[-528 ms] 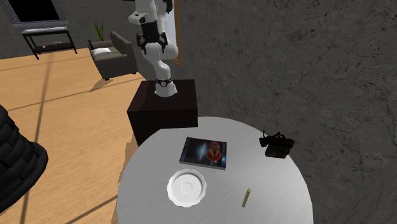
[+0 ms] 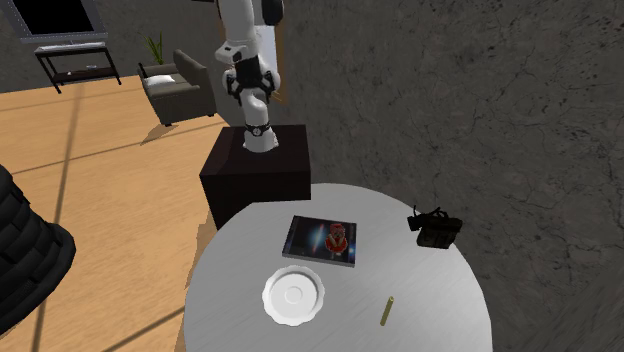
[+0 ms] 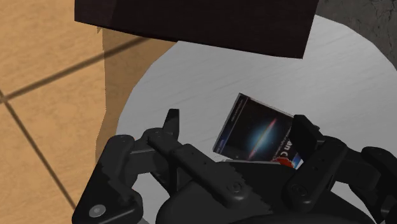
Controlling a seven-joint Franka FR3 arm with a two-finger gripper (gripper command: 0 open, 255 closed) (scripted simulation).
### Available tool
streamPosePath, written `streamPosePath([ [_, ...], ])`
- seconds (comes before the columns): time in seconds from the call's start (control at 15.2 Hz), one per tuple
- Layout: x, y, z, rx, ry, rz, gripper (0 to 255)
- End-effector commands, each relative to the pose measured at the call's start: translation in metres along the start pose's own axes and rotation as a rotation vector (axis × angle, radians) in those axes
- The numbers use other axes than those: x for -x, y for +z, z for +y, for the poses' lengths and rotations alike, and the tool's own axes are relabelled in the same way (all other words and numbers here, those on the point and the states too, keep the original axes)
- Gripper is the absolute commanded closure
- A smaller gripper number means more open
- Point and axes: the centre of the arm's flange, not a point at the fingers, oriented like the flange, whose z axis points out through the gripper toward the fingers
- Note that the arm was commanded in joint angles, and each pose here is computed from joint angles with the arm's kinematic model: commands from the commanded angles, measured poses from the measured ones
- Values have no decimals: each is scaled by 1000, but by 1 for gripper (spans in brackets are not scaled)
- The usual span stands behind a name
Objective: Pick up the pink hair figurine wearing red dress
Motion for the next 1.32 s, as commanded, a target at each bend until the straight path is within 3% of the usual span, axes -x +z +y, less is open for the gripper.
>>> streamPosePath([
  [0.0,-19,16,-9,-8,-3,5,0],
  [1.25,-187,165,-104,-76,-42,30,0],
])
